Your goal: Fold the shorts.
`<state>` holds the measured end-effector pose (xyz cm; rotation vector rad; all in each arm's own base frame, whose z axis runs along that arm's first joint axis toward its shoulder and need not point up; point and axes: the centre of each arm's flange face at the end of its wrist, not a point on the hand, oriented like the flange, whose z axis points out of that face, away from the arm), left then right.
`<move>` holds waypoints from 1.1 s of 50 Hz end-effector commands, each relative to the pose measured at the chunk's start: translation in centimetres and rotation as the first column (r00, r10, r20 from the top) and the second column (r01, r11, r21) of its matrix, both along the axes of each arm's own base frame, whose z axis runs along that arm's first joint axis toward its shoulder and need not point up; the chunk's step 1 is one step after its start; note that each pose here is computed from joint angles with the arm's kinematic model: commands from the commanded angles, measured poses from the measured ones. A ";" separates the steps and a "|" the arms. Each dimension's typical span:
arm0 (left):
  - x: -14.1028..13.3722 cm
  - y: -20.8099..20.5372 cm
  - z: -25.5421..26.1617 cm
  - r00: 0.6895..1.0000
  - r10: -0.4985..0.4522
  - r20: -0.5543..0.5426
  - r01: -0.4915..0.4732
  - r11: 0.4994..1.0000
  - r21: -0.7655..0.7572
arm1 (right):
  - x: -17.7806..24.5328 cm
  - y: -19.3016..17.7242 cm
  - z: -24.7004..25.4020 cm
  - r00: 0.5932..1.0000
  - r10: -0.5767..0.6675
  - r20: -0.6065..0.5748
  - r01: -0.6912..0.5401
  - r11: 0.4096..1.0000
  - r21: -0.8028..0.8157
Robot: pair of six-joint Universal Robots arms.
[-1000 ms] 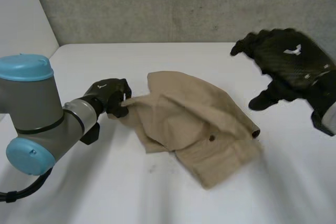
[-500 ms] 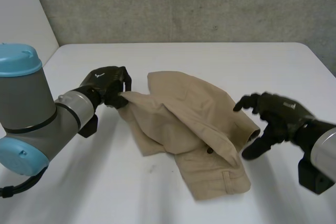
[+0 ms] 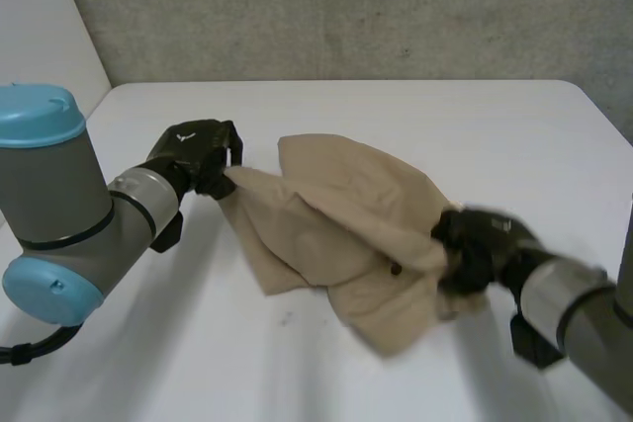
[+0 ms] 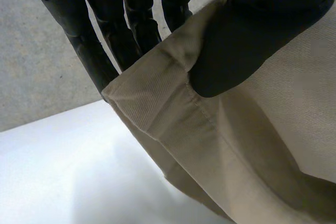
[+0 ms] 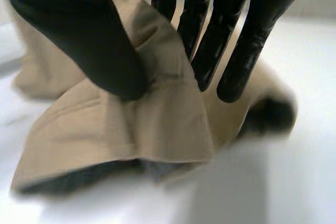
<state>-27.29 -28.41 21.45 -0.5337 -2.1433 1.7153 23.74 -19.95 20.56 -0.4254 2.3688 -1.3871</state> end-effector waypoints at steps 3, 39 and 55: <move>-0.8 -2.8 5.7 0.996 0.031 0.085 -0.003 0.949 -0.316 | 2.3 -6.8 12.8 0.988 -0.059 -0.142 -0.048 0.755 -0.654; 2.1 4.3 19.1 0.991 0.123 -0.043 -0.127 0.830 -0.544 | 2.7 -4.4 19.5 0.896 -0.126 -0.426 -0.255 0.638 -0.726; -2.8 -7.0 9.0 0.973 0.181 0.142 -0.070 0.821 -0.566 | 7.8 -13.4 11.2 0.907 -0.131 -0.401 -0.244 0.613 -0.751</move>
